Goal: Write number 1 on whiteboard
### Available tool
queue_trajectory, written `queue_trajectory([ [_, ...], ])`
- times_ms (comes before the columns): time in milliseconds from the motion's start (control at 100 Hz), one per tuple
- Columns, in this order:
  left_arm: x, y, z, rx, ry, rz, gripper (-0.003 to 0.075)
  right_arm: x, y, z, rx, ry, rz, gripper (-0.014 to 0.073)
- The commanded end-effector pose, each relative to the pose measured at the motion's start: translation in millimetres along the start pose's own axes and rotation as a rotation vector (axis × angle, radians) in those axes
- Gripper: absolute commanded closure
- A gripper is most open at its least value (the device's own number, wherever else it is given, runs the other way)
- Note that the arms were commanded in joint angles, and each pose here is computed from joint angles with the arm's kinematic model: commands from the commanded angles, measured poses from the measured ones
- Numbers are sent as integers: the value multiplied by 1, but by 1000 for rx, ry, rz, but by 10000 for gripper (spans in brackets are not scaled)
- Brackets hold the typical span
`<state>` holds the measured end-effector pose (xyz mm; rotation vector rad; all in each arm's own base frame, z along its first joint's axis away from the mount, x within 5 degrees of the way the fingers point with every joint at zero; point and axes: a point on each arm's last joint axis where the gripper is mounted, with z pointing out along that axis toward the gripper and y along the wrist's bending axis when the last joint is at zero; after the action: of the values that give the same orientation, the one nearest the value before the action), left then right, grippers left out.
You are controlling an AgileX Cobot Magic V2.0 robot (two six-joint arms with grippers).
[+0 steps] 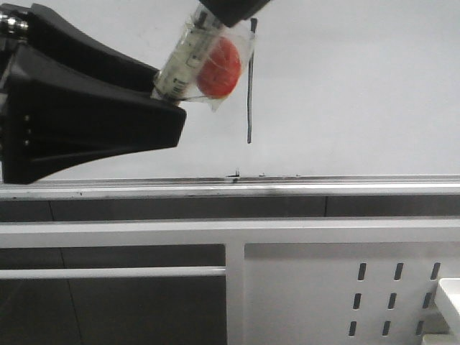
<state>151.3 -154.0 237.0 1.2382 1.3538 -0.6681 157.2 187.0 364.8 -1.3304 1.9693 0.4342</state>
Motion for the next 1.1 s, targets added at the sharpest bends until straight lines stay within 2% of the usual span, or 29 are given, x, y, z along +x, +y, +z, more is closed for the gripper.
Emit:
queue_trajectory([
  [0, -18, 5, 0, -19, -107, -23, 616, -14, -2, -13, 25, -110, 2, 664],
  [60, -18, 5, 0, -19, -107, -23, 744, -15, -2, -13, 22, -111, 6, 664],
  [360, -18, 5, 0, -20, -108, -24, 740, -15, -2, -13, 22, -114, 4, 664],
  [420, -18, 5, 0, -20, -108, -24, 740, -14, -1, -13, 15, -105, -16, 635],
  [490, -18, 5, 0, -20, -108, -24, 740, -14, 0, -13, 9, -106, -11, 504],
  [610, -18, 7, 0, -32, -110, -36, 740, -16, -1, -13, 20, -126, -10, 140],
  [640, -18, 6, 0, -33, -109, -38, 740, -17, -2, -13, 23, -132, -10, 90],
  [680, -17, 6, 0, -32, -106, -40, 740, -19, -2, -16, 28, -146, -12, 66],
  [770, -15, 6, 0, -40, -94, -54, 740, -21, -2, -25, 44, -174, -22, 121],
  [840, -10, 6, -2, -75, -88, -109, 740, -21, -2, -35, 69, -197, -42, 221],
  [850, -8, 6, -2, -85, -87, -124, 740, -21, -2, -38, 78, -204, -47, 269],
  [860, -8, 6, -2, -84, -85, -125, 740, -21, -2, -38, 81, -203, -50, 269],
  [910, -3, 6, -4, -127, -92, -175, 740, -19, -2, -47, 108, -210, -72, 415],
  [960, 1, 6, -7, -164, -102, -201, 740, -16, -2, -57, 137, -213, -100, 603],
  [990, 4, 5, -9, -187, -113, -217, 740, -15, -1, -62, 151, -215, -110, 671],
  [1090, 11, 3, -17, -269, -179, -280, 740, -9, -1, -79, 203, -225, -91, 664],
])
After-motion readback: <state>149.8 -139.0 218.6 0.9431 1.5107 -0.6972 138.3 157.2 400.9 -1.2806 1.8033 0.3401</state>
